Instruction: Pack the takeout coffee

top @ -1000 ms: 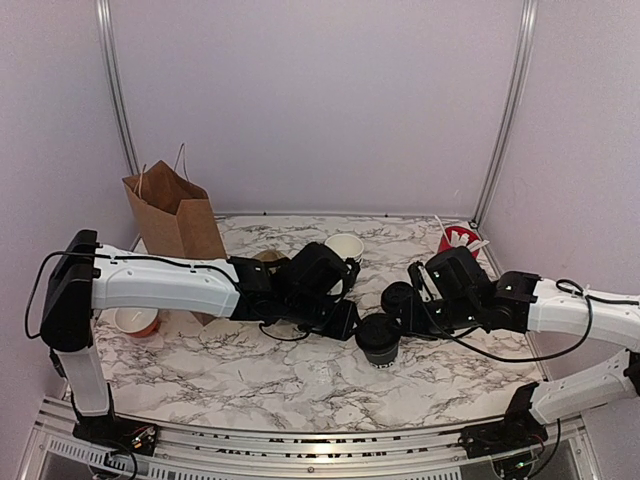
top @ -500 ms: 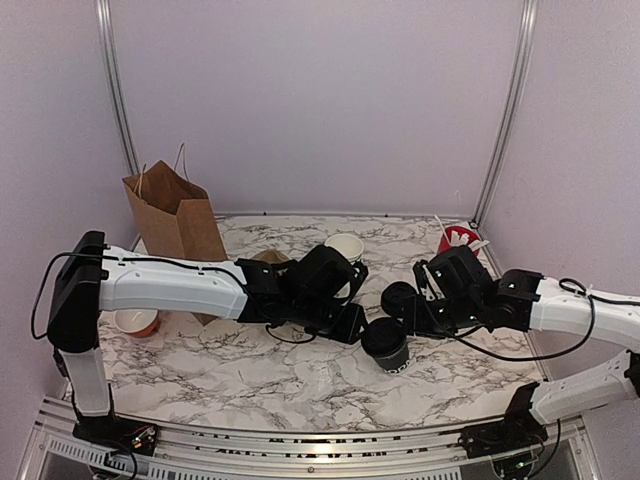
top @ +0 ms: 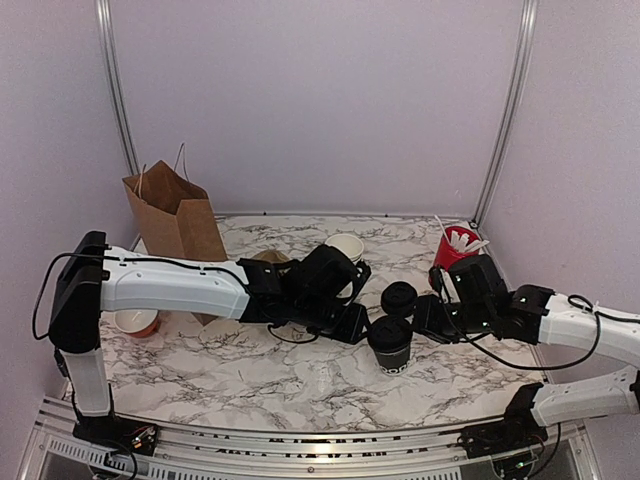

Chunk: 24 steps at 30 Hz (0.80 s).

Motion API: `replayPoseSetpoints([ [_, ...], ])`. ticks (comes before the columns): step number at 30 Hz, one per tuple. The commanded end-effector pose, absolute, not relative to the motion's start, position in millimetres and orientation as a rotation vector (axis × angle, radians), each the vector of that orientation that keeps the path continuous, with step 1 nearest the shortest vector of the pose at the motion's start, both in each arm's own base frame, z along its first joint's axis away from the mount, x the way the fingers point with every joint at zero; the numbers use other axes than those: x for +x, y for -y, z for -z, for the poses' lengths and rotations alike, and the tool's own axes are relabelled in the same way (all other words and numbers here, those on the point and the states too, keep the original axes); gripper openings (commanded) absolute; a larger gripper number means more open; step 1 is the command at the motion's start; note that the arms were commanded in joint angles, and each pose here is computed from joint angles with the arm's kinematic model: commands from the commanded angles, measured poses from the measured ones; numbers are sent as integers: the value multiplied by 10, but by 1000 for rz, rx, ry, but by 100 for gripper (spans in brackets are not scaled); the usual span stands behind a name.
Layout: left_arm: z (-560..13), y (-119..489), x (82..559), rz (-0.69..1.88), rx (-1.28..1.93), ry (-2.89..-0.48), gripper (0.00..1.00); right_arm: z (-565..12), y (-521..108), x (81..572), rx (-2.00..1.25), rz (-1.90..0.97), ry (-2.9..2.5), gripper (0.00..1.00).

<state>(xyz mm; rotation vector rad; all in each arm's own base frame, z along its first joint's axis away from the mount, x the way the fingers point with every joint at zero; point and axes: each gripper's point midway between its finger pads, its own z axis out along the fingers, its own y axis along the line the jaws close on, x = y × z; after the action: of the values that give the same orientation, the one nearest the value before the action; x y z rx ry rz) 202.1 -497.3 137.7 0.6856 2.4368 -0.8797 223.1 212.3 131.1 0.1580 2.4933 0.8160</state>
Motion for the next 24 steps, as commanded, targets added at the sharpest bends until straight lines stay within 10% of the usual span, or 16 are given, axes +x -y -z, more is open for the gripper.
replayPoseSetpoints([
  [1,-1450,5055,1941,897,730,-2421,26,-1222,-1957,2227,210,-710,-2521,54],
  [24,-1187,5199,1976,565,839,-2441,36,-1571,-1970,2137,148,-829,-2426,63],
])
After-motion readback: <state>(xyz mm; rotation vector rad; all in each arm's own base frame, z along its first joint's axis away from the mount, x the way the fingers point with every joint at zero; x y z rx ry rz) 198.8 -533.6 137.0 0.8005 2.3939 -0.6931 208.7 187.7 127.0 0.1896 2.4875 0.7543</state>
